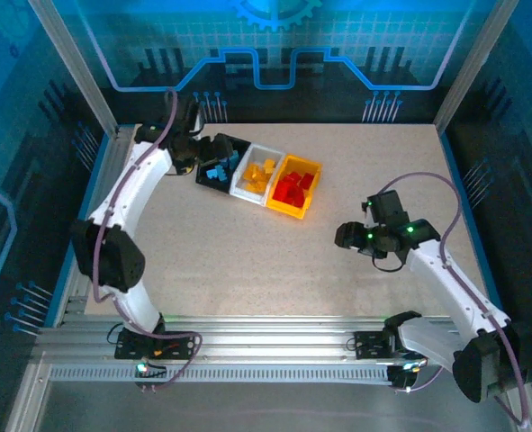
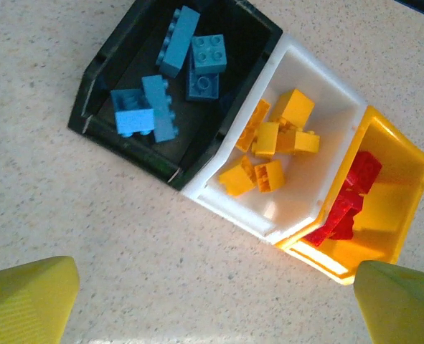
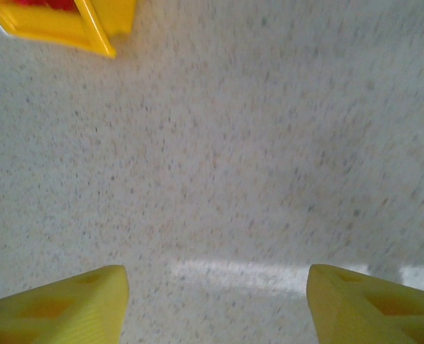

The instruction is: Sort the legos into containers by color

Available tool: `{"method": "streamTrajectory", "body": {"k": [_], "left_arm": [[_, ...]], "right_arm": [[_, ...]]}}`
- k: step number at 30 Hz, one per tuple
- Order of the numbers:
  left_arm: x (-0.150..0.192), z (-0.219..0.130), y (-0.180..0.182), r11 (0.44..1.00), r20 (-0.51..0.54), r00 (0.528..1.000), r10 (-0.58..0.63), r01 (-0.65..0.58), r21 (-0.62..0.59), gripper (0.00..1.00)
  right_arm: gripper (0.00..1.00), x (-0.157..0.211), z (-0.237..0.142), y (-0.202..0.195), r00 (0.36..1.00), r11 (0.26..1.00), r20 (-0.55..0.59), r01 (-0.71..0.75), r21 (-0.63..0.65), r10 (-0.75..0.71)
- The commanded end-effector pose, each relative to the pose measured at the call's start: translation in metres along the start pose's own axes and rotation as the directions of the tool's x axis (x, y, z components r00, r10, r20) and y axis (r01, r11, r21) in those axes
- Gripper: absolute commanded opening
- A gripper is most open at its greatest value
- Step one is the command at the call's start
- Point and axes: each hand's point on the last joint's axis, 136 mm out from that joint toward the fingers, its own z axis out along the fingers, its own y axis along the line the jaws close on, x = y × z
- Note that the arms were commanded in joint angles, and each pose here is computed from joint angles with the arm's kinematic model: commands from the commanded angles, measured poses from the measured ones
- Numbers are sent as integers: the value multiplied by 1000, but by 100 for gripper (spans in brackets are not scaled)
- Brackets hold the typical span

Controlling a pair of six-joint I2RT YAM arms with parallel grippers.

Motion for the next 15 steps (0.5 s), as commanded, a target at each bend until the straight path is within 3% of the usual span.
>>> {"method": "streamTrajectory", "body": {"k": [1,5,10,15], "left_arm": [[10,-24,20,998,51,999,10,-7,-60,99],[18,-37,39,994,101,995,-22,33,-109,99],[28,-37,60,989,182,982,-38,63,-133,99],[42,-23,63,999,336,941,36,-30,-26,99]], "right_arm": [[70,-44,-22,7,969,989,201,146,1,-143],[80,-81,-43,7,882,951,358,292,98,-308],[98,-114,-47,-7,748,890,483,364,275,-456],[99,-131,-20,-38,774,924,508,279,263,-378]]}}
